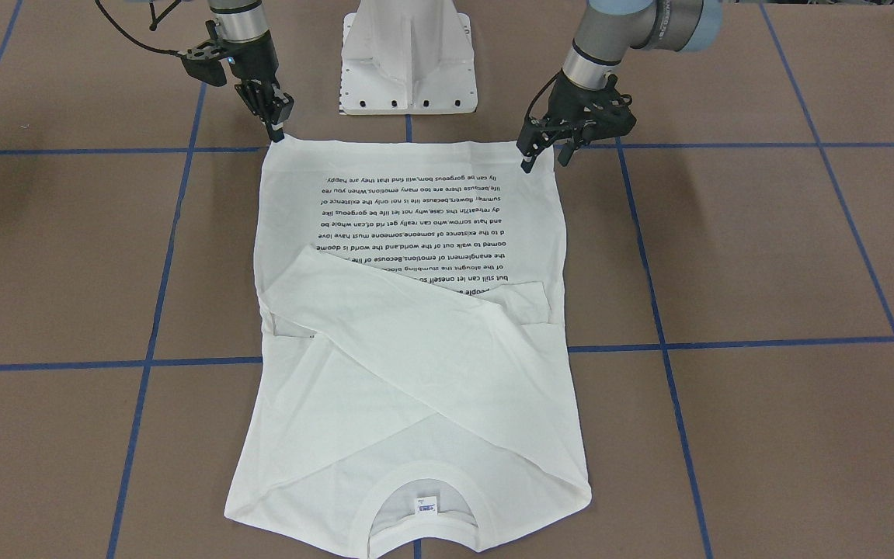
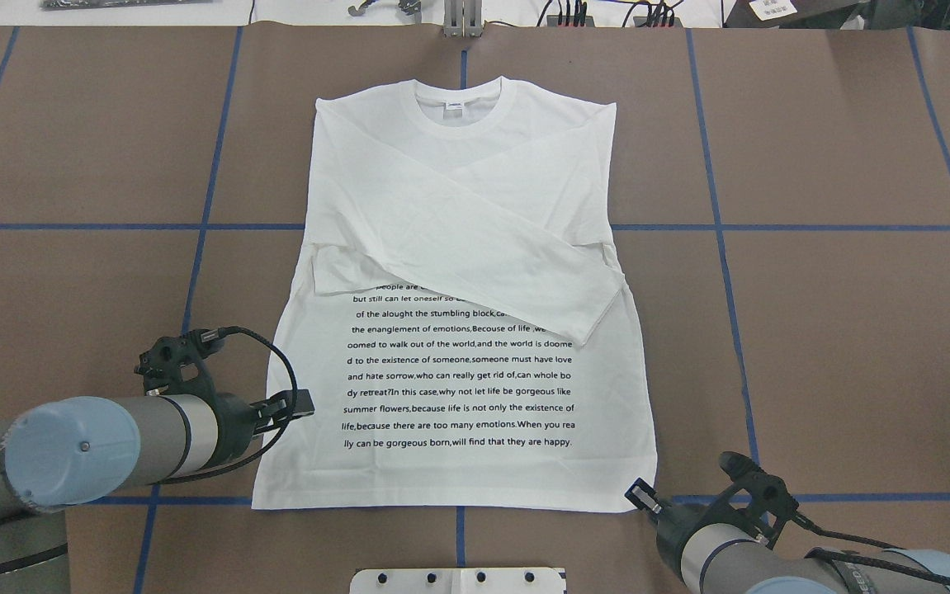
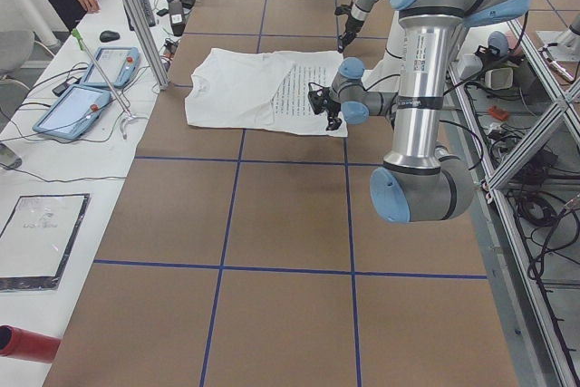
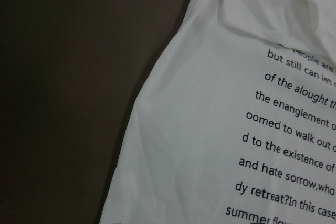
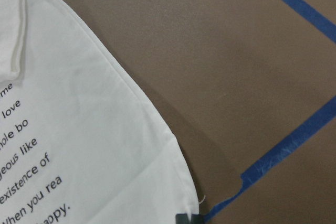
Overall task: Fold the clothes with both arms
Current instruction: 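Lower both grippers to grasp the two hem corners nearest the robot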
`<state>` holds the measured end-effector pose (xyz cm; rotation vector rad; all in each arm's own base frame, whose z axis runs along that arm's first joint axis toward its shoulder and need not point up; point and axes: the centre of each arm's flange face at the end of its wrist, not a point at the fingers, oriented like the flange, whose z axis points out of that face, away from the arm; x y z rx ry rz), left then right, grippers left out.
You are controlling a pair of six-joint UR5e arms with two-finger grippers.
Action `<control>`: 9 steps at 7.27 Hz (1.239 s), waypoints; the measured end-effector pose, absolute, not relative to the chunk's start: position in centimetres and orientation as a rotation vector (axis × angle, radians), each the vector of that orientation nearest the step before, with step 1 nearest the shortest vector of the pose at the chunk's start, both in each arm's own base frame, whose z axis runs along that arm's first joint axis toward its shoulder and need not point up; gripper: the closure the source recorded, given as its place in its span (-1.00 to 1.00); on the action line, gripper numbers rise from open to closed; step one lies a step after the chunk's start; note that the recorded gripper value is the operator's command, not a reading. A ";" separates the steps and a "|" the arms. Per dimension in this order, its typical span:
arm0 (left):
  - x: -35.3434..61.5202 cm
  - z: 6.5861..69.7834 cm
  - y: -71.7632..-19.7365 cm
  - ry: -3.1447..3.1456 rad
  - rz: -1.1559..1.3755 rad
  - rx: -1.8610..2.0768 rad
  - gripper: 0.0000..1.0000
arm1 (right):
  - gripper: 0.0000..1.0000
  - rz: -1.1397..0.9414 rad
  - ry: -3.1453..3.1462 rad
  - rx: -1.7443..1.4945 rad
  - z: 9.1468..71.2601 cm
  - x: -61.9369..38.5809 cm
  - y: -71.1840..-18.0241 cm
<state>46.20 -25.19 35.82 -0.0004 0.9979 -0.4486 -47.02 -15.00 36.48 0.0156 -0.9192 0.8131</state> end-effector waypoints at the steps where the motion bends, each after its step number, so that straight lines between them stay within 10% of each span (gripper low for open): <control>1: 46.5 36.7 -24.1 0.976 -0.457 -0.024 -0.65 | 1.00 0.814 -0.918 0.017 36.5 -47.0 -15.0; 6: 47.2 38.0 -21.4 0.941 -0.455 -0.071 -0.34 | 1.00 0.822 -0.926 0.017 36.2 -46.9 -15.3; 9: 47.5 38.0 -20.6 0.939 -0.443 -0.080 0.26 | 1.00 0.825 -0.931 0.015 36.0 -46.7 -15.4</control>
